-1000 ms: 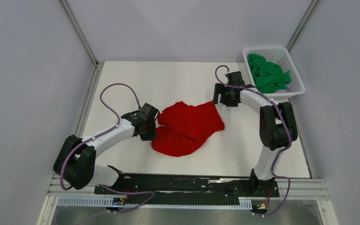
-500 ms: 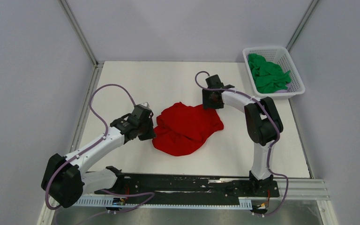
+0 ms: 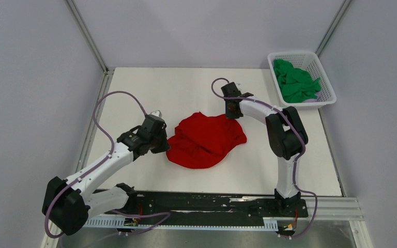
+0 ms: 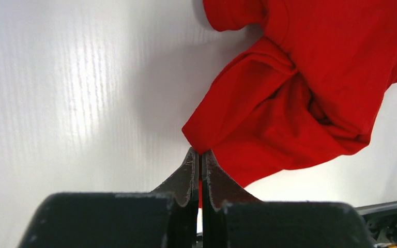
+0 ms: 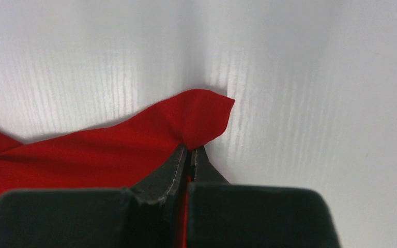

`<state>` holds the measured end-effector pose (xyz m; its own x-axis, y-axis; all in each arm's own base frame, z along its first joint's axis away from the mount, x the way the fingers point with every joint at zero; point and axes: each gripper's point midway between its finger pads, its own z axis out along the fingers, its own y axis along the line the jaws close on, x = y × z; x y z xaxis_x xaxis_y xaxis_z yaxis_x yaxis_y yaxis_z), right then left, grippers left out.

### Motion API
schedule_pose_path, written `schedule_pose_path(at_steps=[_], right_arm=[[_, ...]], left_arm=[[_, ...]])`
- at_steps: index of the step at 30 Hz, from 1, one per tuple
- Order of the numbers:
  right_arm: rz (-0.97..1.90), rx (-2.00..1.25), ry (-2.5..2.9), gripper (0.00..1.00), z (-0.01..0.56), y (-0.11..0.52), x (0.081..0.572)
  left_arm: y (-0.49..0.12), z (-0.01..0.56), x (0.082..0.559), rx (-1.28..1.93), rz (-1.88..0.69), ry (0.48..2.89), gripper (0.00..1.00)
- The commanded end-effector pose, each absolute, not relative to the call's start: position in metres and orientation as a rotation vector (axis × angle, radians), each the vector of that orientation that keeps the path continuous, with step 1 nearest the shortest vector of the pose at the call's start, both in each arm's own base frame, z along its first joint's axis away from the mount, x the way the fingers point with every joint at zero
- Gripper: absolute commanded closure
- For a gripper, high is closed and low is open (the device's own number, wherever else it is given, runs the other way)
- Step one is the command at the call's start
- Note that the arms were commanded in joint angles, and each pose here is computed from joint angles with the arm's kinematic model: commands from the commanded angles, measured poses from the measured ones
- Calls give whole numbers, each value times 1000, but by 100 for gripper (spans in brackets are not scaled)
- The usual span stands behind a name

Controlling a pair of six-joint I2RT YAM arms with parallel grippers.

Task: Fold and stack the t-shirts
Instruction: Flatten out the tshirt

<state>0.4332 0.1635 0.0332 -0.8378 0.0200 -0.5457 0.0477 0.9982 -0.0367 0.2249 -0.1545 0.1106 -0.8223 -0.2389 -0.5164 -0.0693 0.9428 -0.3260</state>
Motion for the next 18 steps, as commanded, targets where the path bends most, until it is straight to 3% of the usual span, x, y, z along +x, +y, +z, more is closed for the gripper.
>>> schedule_pose_path(at_steps=[1, 4, 10, 18], right_arm=[[-107, 291, 2318, 100, 126, 109, 477], [-23, 335, 2220, 100, 181, 83, 480], [23, 355, 1963, 100, 295, 43, 467], [129, 194, 1489, 100, 481, 41, 412]], left_arm=[[-134, 189, 257, -222, -290, 2276, 100], [-107, 232, 272, -255, -160, 2127, 100], [-87, 350, 290, -281, -191, 1759, 100], [-57, 479, 274, -286, -189, 1401, 100]])
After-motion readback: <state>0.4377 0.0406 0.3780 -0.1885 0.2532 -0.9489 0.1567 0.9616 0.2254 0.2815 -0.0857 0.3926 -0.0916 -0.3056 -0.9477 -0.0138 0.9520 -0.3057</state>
